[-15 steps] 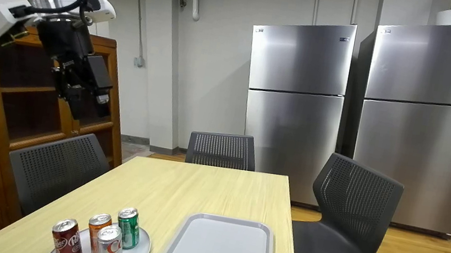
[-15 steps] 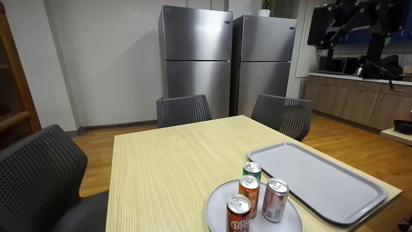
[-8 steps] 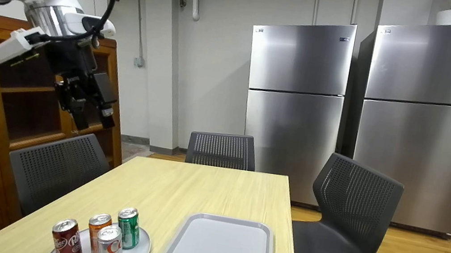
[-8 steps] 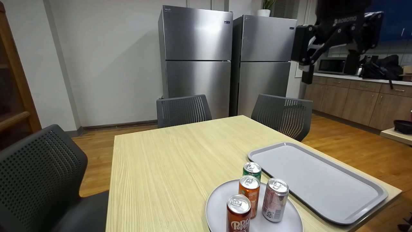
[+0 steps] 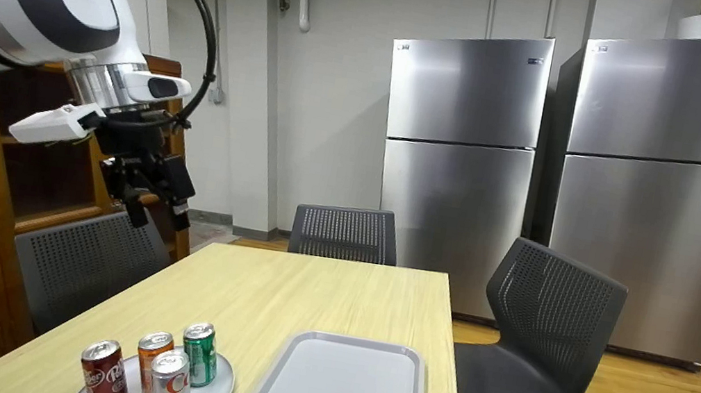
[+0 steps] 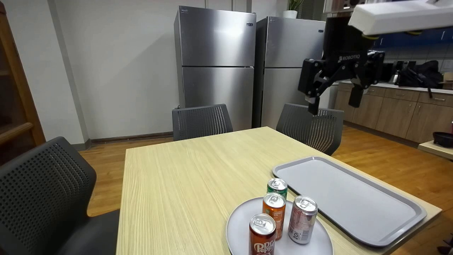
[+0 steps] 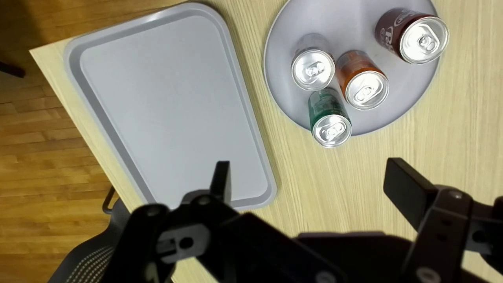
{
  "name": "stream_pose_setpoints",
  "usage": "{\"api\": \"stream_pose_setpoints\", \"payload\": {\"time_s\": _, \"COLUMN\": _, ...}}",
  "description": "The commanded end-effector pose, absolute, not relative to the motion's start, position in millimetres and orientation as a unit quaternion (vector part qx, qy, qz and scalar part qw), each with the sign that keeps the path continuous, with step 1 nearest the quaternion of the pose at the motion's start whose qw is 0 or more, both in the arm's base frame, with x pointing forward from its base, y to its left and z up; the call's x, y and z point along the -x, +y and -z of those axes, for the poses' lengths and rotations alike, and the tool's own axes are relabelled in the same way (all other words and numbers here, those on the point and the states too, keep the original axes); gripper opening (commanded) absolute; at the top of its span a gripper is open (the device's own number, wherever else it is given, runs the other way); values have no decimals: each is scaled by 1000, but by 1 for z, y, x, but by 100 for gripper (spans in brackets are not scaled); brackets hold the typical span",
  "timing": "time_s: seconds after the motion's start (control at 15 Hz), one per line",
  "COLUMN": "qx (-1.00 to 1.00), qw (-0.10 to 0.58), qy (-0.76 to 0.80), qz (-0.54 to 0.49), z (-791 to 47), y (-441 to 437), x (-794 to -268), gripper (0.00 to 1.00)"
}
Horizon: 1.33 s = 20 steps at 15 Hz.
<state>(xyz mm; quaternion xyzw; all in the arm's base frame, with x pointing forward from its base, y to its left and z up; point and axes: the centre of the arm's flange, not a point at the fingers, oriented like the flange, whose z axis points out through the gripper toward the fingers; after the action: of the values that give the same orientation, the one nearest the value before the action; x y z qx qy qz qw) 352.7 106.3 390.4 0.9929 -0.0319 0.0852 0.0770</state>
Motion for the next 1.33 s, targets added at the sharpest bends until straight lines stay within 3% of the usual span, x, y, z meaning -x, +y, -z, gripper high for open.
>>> {"api": "stream_pose_setpoints", "payload": {"time_s": 0.0, "qx": -994, "qw": 70, "qy": -9, "qz": -81, "z": -361, "y": 110, "x": -367, "gripper": 100}}
{"api": "stream_pose_setpoints", "payload": {"time_s": 0.87, "qx": -985, "qw": 51, "qy": 161, "qz": -14, "z": -286, "y": 103, "x": -367, "gripper": 100}}
{"api": "stream_pose_setpoints", "payload": {"time_s": 1.27, "qx": -986, "qw": 60, "qy": 156, "qz": 2, "z": -281, "y": 103, "x": -364, "gripper": 100}}
